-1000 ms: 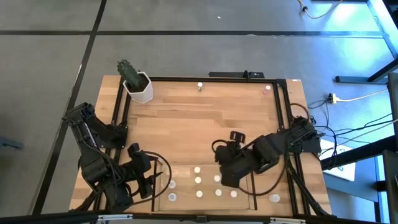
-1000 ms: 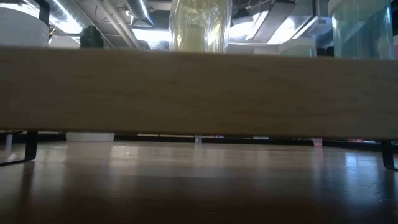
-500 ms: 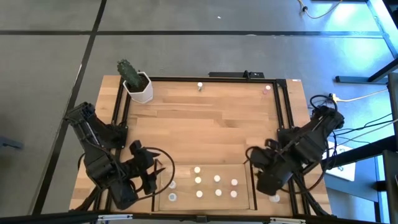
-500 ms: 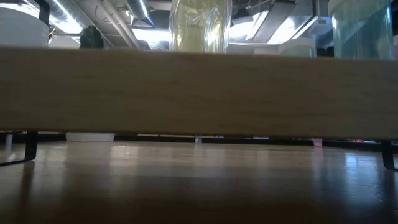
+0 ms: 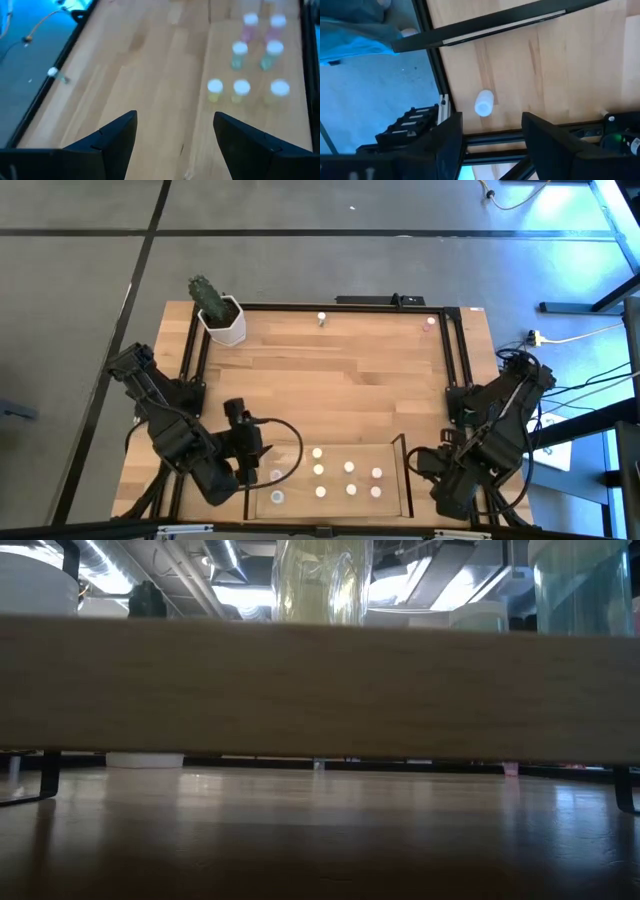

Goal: Pick and place medicine bottles onto shelf by color
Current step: Put the white pill bottle on the shelf aligned with the other white pill bottle

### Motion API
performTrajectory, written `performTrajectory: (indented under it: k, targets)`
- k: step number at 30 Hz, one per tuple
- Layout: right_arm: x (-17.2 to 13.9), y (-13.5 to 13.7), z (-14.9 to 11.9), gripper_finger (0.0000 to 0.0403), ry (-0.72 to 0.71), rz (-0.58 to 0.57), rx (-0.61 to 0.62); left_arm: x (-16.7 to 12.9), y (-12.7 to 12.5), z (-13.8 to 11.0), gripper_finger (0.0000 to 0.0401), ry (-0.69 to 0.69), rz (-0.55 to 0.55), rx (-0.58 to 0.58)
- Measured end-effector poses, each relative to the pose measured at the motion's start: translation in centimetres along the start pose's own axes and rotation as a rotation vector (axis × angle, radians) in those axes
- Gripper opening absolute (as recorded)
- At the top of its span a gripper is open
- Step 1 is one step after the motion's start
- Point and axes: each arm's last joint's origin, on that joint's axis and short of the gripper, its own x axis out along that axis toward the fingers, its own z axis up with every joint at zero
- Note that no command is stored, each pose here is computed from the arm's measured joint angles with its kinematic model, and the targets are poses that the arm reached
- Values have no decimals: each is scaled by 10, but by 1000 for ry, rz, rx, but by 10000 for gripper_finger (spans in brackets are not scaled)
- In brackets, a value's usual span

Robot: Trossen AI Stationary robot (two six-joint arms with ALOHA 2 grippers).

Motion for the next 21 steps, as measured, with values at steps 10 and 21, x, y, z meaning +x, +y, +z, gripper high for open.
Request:
performTrajectory:
  k: [10, 21]
  targets:
    - [0, 1, 0, 207, -5, 9, 20, 5, -6, 7, 256, 55, -152, 195]
    - [0, 3, 2, 207, -18, 33, 20, 5, -24, 27, 256, -23, -525, 314]
